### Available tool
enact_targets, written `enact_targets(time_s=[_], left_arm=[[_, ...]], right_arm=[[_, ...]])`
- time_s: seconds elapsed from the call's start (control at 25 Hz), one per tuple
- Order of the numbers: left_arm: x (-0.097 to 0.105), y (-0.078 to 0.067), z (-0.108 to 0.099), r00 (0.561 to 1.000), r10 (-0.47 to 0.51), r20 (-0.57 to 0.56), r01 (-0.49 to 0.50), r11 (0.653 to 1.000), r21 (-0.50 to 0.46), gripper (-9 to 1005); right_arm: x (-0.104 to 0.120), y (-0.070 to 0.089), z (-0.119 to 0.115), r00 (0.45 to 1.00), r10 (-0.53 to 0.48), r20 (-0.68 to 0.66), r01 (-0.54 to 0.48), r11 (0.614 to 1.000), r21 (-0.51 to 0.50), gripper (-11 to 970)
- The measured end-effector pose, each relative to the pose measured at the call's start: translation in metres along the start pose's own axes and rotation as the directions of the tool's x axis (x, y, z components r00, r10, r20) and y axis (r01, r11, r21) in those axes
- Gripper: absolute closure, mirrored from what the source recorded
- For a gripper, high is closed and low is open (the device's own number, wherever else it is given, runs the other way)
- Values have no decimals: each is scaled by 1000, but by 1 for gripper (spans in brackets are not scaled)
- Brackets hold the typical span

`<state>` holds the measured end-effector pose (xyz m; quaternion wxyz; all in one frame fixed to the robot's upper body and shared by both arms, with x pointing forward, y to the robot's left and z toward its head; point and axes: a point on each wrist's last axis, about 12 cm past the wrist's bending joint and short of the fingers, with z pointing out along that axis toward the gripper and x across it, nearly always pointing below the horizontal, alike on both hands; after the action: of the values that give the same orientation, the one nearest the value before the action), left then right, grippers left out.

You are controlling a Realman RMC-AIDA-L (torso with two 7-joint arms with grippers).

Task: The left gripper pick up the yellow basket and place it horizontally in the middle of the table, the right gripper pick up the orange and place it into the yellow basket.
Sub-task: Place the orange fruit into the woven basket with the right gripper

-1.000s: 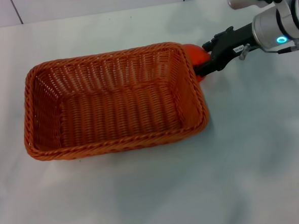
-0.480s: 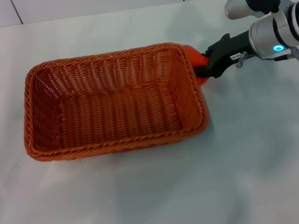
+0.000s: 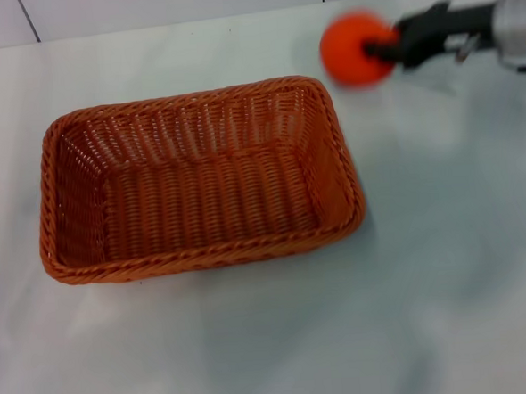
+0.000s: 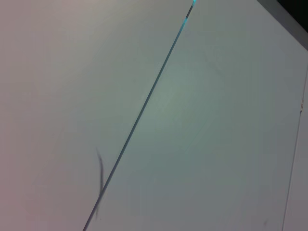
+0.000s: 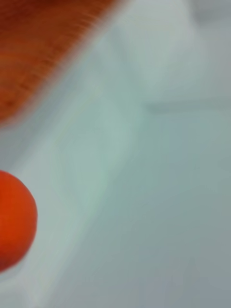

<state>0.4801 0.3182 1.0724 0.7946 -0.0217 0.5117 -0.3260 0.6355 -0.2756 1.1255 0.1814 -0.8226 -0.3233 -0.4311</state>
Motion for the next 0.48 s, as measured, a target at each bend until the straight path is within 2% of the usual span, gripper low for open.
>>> enact_targets(time_s=[0.12,0.2,0.36,0.48], left_arm=[[0,0,-1,1000,-2,0,2,1000,-1,211],[-1,0,-1,1000,-3,0,3,1000,0,211],[-1,0,1,1000,-3,1,3,1000,4,211],[-1,0,1,1000,-3,2,3,1000,5,211]], right_arm=[[2,9,-19,981,88,-172,-90,996,-5,647],[6,6,-28,949,133,-286,-124,991,50,668],[15,-21,-34,862,178,-474,-81,973,217,707],[22,-47,-25,849,153,-506,29,942,335,742]])
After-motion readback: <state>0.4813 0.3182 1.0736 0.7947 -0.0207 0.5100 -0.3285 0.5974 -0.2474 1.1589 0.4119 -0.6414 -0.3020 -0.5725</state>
